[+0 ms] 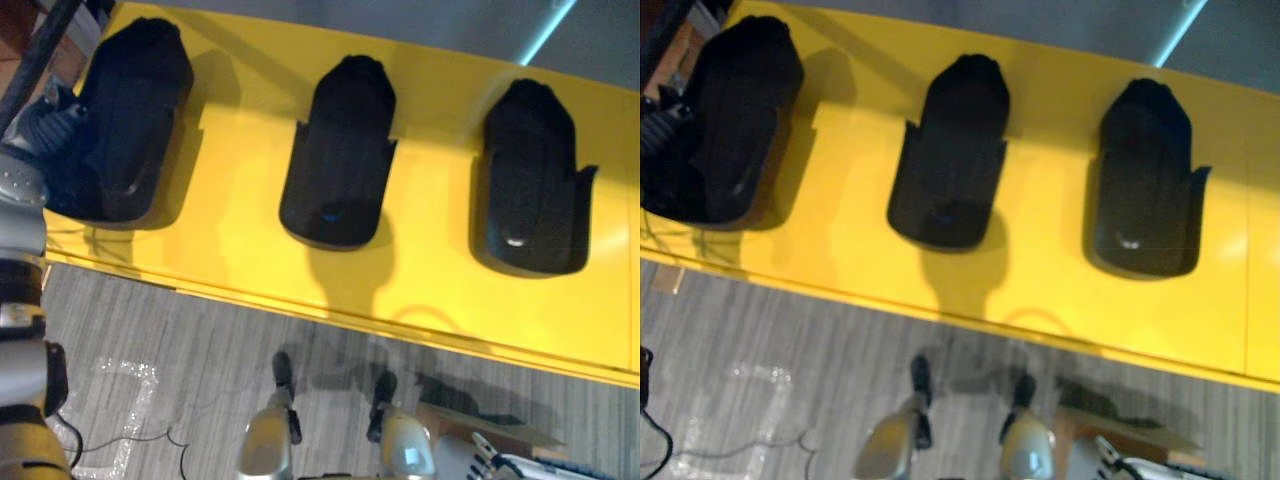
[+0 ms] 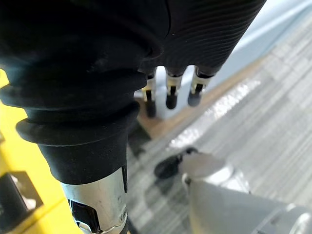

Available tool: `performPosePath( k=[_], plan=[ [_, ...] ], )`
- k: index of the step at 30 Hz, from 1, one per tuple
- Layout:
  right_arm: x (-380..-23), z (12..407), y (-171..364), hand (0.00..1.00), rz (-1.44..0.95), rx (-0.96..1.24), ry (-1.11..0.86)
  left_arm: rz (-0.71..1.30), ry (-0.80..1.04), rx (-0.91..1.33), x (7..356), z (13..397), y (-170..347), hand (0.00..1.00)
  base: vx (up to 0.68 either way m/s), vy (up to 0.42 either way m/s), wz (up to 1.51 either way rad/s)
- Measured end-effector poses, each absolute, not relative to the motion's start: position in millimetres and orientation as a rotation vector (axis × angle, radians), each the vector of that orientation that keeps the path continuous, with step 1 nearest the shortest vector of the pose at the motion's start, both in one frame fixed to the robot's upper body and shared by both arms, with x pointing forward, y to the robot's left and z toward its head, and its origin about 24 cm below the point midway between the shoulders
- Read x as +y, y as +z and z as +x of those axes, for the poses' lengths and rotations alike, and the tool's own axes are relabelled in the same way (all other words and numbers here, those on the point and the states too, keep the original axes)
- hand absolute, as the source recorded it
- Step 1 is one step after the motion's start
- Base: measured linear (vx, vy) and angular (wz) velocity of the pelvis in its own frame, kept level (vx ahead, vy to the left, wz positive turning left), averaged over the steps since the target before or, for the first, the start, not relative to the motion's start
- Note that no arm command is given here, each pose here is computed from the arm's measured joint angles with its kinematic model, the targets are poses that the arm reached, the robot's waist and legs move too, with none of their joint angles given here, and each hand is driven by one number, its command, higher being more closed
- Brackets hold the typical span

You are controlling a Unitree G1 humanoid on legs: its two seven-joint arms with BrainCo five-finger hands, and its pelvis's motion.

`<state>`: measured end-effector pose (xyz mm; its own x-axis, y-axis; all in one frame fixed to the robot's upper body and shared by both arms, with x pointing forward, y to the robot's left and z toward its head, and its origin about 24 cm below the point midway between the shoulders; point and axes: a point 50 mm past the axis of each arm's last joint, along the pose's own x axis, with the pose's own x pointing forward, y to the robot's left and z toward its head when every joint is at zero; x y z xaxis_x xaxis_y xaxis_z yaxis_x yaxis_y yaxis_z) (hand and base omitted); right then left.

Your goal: Walk over and take plastic housings, then place them on the shelf

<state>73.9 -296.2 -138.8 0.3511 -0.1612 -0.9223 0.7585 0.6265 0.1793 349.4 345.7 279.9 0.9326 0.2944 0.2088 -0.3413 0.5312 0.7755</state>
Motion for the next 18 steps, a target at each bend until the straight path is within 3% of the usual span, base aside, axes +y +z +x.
performPosePath(
  k=[18],
  plan=[
    [-306,77,-133,0.0,0.651,1.017,-0.665,0.971,0.314,-0.066,326,362,276,1.0,0.02,0.009,0.01]
  ],
)
